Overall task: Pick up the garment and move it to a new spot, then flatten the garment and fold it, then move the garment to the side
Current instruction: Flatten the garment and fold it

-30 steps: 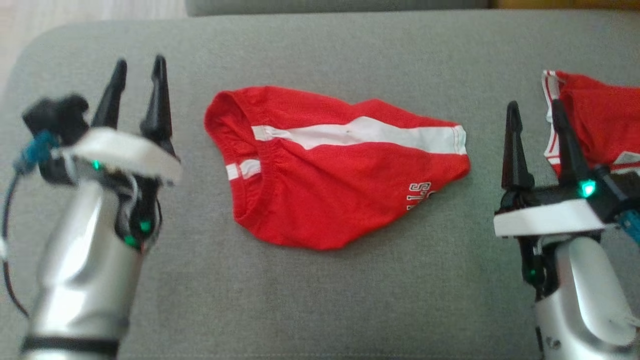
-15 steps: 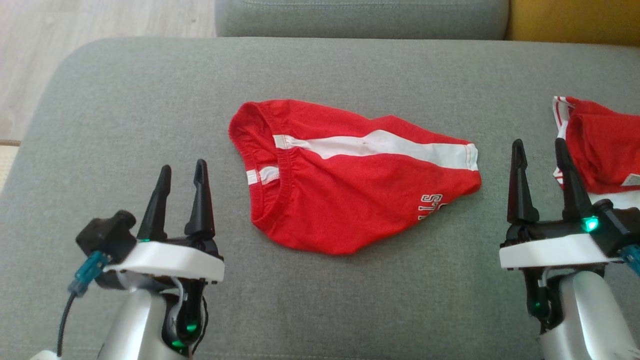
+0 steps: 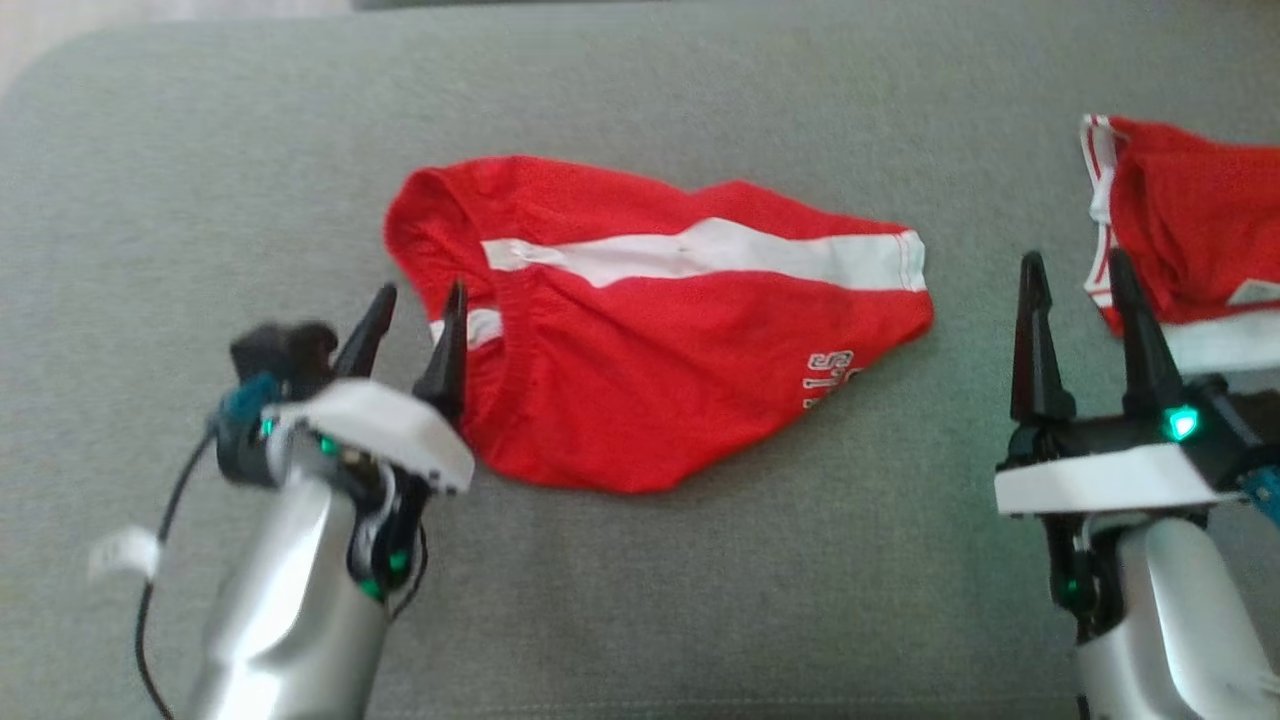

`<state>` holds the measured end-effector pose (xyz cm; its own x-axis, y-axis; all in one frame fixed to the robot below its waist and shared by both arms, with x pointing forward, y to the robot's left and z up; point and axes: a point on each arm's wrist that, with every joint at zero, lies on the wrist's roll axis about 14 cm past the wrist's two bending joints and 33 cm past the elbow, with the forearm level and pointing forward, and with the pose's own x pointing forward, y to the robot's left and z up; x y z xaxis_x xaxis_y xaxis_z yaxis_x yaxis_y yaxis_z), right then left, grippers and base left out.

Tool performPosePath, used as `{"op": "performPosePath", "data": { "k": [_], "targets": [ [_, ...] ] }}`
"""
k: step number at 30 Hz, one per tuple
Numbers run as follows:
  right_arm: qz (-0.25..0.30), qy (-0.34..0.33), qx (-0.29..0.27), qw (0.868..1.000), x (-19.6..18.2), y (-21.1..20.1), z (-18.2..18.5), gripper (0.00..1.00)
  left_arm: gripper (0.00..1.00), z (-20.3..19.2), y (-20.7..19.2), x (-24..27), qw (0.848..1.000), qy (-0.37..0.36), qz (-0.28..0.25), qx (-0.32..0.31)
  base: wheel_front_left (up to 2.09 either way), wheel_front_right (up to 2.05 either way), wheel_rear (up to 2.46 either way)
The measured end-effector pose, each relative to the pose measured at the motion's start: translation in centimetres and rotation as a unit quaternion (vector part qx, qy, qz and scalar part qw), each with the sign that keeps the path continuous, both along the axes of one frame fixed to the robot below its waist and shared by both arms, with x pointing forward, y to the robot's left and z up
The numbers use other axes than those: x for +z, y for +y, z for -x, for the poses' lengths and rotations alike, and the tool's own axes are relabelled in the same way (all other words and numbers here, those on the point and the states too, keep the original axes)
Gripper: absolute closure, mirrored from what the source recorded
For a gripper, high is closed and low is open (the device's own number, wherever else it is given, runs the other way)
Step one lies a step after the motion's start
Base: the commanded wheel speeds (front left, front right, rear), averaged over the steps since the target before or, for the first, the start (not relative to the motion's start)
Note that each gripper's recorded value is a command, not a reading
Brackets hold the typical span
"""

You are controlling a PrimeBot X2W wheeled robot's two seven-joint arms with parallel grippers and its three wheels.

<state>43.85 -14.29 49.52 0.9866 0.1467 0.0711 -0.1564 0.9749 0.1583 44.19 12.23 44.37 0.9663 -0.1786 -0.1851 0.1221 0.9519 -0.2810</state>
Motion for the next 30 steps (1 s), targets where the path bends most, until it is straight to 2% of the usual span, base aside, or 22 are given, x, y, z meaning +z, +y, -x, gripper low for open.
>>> {"op": "performPosePath", "data": {
  "k": [10,17,18,19,30],
  "targets": [
    [0.005,0.029,-0.034,0.999,-2.2,-2.6,-0.4,0.0,0.0,-4.0,-3.2,-3.9,0.995,0.066,-0.021,-0.066,0.0,0.0,0.0],
    [0.005,0.03,-0.046,0.998,-2.4,-3.5,-0.6,0.0,0.0,-4.9,-3.6,-5.0,0.994,0.077,-0.028,-0.072,0.0,0.0,0.0],
    [0.005,0.029,-0.046,0.998,-2.3,-3.5,-0.6,0.0,0.53,-4.9,-3.6,-5.0,0.994,0.078,-0.028,-0.072,0.0,0.0,0.0],
    [0.005,0.029,-0.046,0.998,-2.3,-3.5,-0.6,0.0,0.98,-4.8,-3.5,-5.2,0.994,0.081,-0.028,-0.072,0.0,0.0,0.0],
    [0.0,0.037,-0.035,0.999,-2.9,-2.5,-0.9,0.0,1.0,-5.3,-2.6,-2.6,0.998,0.031,-0.012,-0.055,0.0,0.0,0.0]
  ]
}}
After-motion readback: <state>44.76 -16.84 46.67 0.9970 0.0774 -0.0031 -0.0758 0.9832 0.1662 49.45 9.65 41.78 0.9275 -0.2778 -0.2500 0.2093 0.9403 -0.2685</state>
